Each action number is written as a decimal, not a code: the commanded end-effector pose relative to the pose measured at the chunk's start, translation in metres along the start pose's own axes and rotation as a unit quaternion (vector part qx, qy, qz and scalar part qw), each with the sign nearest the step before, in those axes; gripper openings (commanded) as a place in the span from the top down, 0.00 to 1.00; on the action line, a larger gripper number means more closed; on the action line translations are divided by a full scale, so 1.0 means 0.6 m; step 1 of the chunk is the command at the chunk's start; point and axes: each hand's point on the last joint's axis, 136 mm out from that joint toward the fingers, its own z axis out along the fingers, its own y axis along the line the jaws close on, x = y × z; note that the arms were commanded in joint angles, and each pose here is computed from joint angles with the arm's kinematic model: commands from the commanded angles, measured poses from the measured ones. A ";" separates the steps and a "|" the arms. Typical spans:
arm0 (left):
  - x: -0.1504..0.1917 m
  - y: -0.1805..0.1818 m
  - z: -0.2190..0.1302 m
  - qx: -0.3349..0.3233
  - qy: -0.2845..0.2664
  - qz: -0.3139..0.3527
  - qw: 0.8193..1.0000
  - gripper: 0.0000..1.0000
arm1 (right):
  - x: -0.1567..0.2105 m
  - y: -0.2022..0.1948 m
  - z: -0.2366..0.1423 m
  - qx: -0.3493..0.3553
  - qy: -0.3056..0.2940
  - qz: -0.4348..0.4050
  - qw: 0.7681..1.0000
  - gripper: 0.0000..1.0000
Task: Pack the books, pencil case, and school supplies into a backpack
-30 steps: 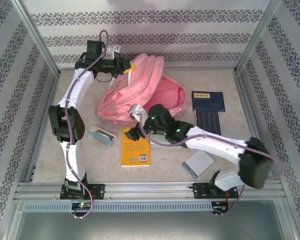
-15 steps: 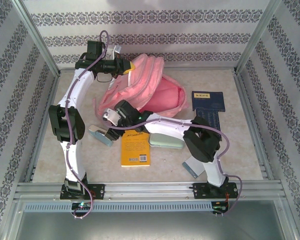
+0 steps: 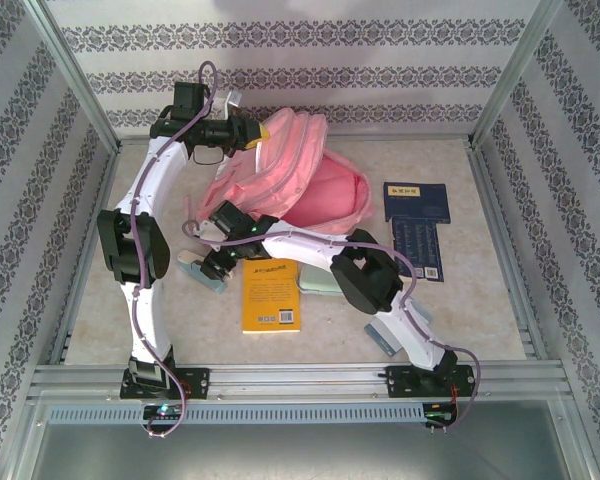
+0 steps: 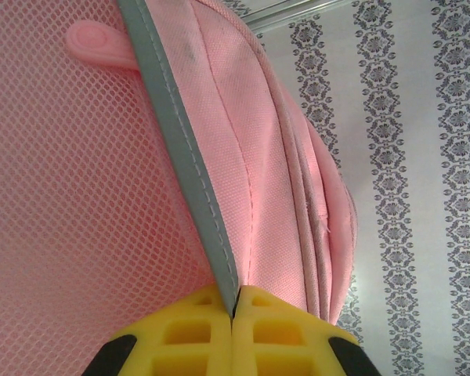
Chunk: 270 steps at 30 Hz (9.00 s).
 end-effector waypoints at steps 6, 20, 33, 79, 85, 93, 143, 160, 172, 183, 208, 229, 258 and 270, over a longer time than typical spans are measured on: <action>-0.012 -0.006 -0.012 0.020 -0.006 0.020 1.000 1.00 | 0.021 -0.034 0.021 0.017 0.024 0.044 0.999 0.53; -0.011 -0.004 -0.011 0.021 -0.005 0.017 1.000 1.00 | 0.071 -0.023 0.061 0.004 0.068 0.047 0.997 0.68; -0.011 -0.016 -0.016 0.020 -0.011 0.024 0.999 1.00 | 0.044 0.004 0.011 -0.002 0.050 0.013 0.999 0.87; 0.057 -0.127 -0.028 0.065 0.028 0.104 0.992 1.00 | 0.178 -0.213 -0.684 0.305 -0.377 0.309 0.818 1.00; 0.067 -0.154 -0.035 0.100 0.040 0.120 0.987 1.00 | 0.161 -0.228 -0.636 0.240 -0.360 0.326 0.840 1.00; 0.078 -0.185 -0.047 0.138 0.052 0.145 0.978 1.00 | 0.123 -0.241 -0.545 0.112 -0.320 0.368 0.866 1.00; 0.073 -0.172 -0.027 0.156 0.065 0.151 0.974 1.00 | -0.082 -0.374 -0.199 0.114 -0.213 0.481 0.843 0.45; 0.036 -0.093 -0.059 0.057 0.009 0.111 0.992 1.00 | -0.048 -0.269 -0.465 0.164 -0.367 0.219 0.889 0.37; 0.032 -0.046 -0.046 -0.005 -0.005 0.062 0.998 1.00 | 0.202 -0.158 -0.502 0.290 -0.130 0.239 0.918 0.38; 0.022 -0.035 -0.059 -0.026 -0.018 0.057 0.998 1.00 | 0.340 -0.172 -0.443 0.189 -0.078 0.435 0.877 0.31; 0.017 -0.027 -0.054 -0.013 -0.016 0.042 0.999 1.00 | 0.434 -0.107 -0.339 0.082 -0.013 0.528 0.845 0.20; 0.020 -0.034 -0.057 -0.010 -0.013 0.047 0.999 1.00 | 0.392 -0.044 -0.441 0.226 0.288 0.184 0.912 0.02; 0.028 -0.037 -0.058 0.000 -0.011 0.042 0.999 1.00 | 0.445 -0.038 -0.326 0.171 0.351 0.162 0.906 0.02; 0.031 -0.041 -0.061 0.000 -0.012 0.043 0.999 1.00 | 0.458 -0.030 -0.303 0.154 0.358 0.177 0.904 0.02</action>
